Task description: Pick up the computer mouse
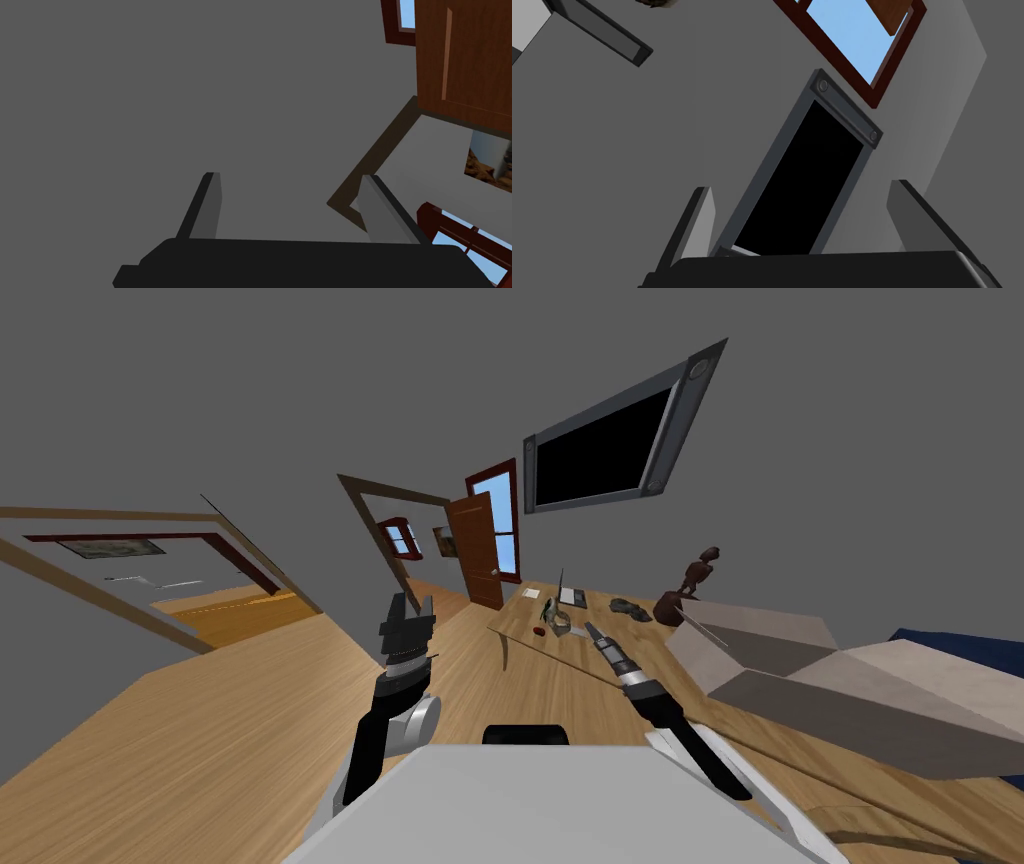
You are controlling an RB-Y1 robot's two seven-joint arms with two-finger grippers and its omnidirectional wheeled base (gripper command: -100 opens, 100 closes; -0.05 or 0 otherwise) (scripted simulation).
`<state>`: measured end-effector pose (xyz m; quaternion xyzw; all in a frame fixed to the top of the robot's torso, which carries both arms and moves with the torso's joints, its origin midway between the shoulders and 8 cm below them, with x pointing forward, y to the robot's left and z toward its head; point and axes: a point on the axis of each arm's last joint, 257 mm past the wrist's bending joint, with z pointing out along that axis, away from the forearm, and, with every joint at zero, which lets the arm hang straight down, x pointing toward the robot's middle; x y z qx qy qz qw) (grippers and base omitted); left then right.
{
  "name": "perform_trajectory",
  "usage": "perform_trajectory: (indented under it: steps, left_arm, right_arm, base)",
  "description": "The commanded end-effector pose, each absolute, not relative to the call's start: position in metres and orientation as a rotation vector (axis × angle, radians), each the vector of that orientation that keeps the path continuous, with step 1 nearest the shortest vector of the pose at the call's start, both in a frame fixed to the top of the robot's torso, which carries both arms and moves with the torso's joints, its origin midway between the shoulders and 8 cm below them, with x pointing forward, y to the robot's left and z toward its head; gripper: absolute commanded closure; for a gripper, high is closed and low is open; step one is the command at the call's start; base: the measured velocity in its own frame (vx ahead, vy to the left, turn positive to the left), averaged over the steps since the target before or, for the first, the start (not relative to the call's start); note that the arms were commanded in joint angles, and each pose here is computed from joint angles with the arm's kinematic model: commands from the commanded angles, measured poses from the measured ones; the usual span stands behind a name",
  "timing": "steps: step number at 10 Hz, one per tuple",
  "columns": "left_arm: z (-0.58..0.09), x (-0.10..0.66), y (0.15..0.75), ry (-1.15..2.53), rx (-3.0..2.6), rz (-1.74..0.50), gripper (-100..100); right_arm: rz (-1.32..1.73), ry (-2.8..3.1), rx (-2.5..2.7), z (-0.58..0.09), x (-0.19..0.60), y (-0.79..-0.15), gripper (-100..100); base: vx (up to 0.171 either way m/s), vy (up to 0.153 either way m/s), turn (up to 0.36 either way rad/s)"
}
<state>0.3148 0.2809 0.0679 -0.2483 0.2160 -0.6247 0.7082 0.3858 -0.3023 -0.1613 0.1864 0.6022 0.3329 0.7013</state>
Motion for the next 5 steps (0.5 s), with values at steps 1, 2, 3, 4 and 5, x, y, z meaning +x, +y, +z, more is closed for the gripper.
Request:
perform_trajectory:
  steps: [1, 2, 3, 4, 5]
  left_arm:
    - [0.068, 0.315, 0.281, 0.48, -0.551, -1.387, 0]
    - [0.068, 0.315, 0.281, 0.48, -0.551, -1.387, 0]
    - [0.068, 0.315, 0.281, 0.48, -0.551, -1.387, 0]
    - [0.068, 0.315, 0.281, 0.48, -0.551, -1.387, 0]
    - [0.068, 0.315, 0.281, 0.48, -0.551, -1.387, 0]
  right_arm:
    - [0.661, 1.422, 0.357, -0.184, 0.384, -0.311, -100]
    - [0.593, 1.487, 0.311, -0.203, 0.382, -0.32, -100]
    - [0.532, 1.541, 0.269, -0.219, 0.38, -0.327, -100]
    - [0.525, 1.553, 0.262, -0.222, 0.379, -0.33, -100]
    - [0.458, 1.619, 0.213, -0.242, 0.375, -0.341, -100]
  base:
    - [0.017, 0.111, 0.134]
    - [0.032, 0.11, 0.209]
    - [0.053, 0.123, 0.247]
    - [0.03, 0.109, 0.07]
    - [0.016, 0.123, 0.144]
